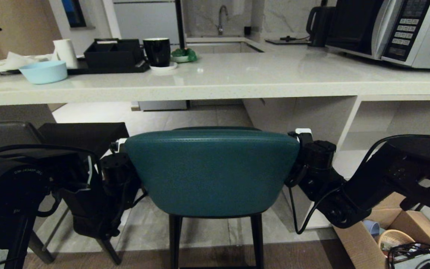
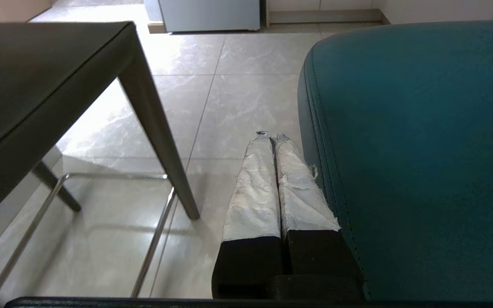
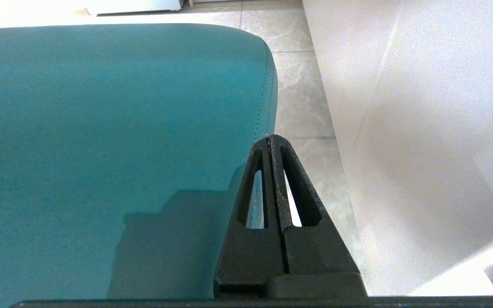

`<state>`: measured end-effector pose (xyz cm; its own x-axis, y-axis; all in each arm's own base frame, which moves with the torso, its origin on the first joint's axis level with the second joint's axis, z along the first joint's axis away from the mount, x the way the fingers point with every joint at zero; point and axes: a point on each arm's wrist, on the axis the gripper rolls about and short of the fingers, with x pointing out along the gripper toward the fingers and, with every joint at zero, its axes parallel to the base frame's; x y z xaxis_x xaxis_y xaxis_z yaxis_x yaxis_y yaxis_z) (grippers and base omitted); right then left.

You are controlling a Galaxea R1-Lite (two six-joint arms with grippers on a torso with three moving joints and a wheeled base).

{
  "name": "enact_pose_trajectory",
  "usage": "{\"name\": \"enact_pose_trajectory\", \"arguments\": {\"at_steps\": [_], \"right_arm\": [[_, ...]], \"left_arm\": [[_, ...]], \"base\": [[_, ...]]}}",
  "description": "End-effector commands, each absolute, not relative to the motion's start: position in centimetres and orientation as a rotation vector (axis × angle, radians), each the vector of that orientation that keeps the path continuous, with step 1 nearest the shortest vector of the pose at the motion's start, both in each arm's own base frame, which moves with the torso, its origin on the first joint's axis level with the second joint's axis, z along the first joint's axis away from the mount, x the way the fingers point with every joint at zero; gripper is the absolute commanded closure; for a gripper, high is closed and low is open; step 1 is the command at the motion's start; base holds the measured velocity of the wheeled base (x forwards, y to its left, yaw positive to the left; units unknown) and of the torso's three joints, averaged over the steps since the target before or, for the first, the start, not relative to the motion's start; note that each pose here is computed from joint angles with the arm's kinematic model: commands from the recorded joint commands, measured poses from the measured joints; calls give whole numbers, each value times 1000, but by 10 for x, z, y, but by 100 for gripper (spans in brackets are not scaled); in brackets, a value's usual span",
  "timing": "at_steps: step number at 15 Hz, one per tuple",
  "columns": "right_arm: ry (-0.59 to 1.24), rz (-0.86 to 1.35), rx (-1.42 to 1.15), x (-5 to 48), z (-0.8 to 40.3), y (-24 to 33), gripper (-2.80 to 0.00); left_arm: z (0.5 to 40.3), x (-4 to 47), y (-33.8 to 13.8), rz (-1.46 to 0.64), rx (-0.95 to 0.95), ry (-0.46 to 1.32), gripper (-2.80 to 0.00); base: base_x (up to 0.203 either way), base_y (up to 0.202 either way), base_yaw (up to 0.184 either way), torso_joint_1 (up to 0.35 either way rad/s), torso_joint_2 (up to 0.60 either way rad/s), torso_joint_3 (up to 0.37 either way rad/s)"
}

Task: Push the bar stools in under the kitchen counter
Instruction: Pull the blue chair out from under the dining table

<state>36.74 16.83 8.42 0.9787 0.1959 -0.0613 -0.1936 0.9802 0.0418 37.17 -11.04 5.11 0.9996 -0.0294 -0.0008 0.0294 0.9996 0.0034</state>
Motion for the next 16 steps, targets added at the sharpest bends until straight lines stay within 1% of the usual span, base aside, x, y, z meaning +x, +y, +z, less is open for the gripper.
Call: {"name": "enact_pose_trajectory", "arguments": {"at_steps": [1,16], "right_arm": [[52,197,41,367,87,169,0],[55,187,40,366,86,169,0]], "left_arm": [[53,372,-110,-28,0,-11,0],[52,371,-113,-35,0,-9,0]], "base": [[-190,0,-1,-2,3,2],[-195,0,-1,3,2,2]]}}
